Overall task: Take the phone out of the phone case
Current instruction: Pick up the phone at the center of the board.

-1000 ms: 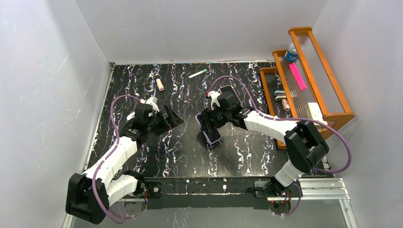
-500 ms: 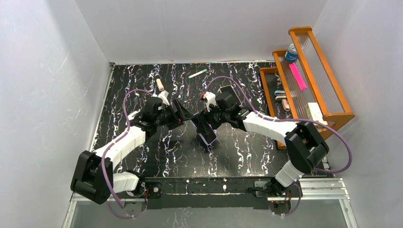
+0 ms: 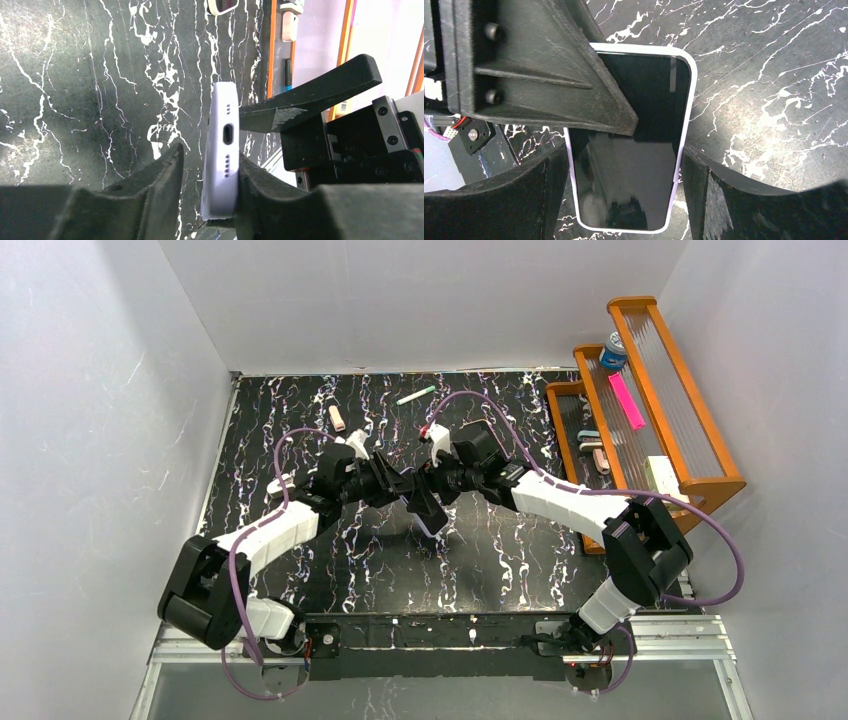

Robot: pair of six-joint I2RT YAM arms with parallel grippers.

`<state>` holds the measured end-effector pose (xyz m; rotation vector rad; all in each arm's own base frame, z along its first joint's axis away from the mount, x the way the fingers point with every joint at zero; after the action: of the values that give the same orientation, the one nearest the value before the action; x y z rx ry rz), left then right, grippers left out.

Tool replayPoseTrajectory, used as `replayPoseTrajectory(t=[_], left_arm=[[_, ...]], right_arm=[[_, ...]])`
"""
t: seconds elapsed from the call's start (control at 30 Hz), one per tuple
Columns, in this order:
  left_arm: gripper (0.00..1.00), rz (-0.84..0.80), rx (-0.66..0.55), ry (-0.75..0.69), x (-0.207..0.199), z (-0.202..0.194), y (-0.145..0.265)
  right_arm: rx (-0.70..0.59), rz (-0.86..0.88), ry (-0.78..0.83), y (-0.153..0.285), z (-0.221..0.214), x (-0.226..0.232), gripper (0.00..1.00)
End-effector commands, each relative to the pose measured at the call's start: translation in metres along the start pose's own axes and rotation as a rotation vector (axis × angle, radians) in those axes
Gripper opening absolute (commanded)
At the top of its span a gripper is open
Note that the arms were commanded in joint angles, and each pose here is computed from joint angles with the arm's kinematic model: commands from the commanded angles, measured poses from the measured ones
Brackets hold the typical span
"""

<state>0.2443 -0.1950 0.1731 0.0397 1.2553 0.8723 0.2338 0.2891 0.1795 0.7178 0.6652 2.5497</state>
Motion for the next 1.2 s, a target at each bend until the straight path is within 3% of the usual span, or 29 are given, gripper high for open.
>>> replayPoseTrajectory(t=[0.0,0.13,0.4,0.47,0.7,0.9,1.17], left_arm=[[0.29,-0.048,-0.029,-0.01,-0.011,0.006,-0.002],[0.02,-0.072,-0.051,-0.017,-0.017,0.01,-0.001],[0.0,-0.114,-0.201,-0.068,-0.034,0.023,0.02],[0.0,-0.118,-0.243,-0.078,-0.037,0.026,0.027],[0.0,-0.174,-0.364,-0.113,-0.052,0.034,0.047],[0.0,-0.199,-0.452,-0.012,-0.056,0.037,0.061],[0.0,-0.391,-0.513,0.101,-0.069,0.034,0.079]], right_arm=[[-0.167,0.078,0.089,0.013,0.046,0.021,0.01],[-0.181,0.075,0.072,0.015,0.049,0.022,0.05],[-0.258,0.023,-0.018,0.037,0.058,0.029,0.79],[-0.276,0.016,-0.053,0.045,0.059,0.031,0.92],[-0.391,0.001,-0.106,0.078,0.059,0.042,0.95],[-0.474,0.002,-0.184,0.099,0.039,0.048,0.99],[-0.503,0.15,-0.273,0.107,0.017,0.057,0.99]])
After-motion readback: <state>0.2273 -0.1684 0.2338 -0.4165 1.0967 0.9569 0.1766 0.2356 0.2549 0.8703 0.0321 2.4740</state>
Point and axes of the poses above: each gripper's point midway between its finger pads, its own y axis back along the fingers, its own x axis along the line the jaws close on, z = x × y, the point moved 8 cm from there along y, back along the fingers, and after that the axes turned 1 degree about -y, right-handed, at the moved point
